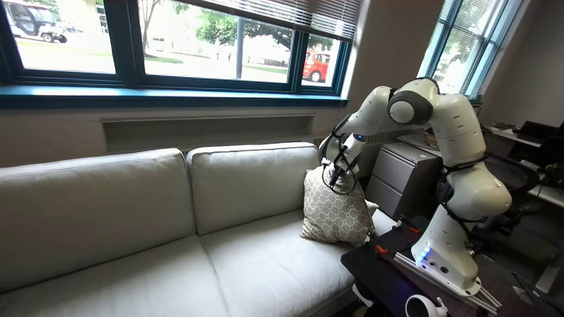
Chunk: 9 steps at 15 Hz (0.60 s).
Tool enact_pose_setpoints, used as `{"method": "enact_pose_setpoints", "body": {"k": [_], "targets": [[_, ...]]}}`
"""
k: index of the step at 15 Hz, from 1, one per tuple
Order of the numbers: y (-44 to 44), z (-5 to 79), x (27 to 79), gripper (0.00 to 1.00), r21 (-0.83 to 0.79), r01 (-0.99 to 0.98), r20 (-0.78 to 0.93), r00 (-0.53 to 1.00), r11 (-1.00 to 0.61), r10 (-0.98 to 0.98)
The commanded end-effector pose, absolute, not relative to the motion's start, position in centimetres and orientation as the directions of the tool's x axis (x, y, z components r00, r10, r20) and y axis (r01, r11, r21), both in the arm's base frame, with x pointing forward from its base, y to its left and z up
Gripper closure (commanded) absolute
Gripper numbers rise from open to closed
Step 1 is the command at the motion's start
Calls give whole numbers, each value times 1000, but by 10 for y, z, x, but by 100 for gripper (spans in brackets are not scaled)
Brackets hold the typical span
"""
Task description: Place the small pillow against the right armrest of the sofa, place the pillow in the middle of the sofa in front of the small pillow on the right
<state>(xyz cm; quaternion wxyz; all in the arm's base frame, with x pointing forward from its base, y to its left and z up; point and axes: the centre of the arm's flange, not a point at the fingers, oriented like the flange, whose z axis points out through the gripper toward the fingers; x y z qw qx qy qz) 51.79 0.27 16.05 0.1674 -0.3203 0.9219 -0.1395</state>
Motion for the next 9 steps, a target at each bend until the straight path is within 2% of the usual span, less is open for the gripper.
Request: {"method": "enact_pose_setpoints", "body": {"k": [1, 9], "targets": [[20, 109, 462, 0, -368, -522, -250, -742, 770, -622], [38, 97, 426, 0, -422, -430, -268, -781, 798, -563]]}}
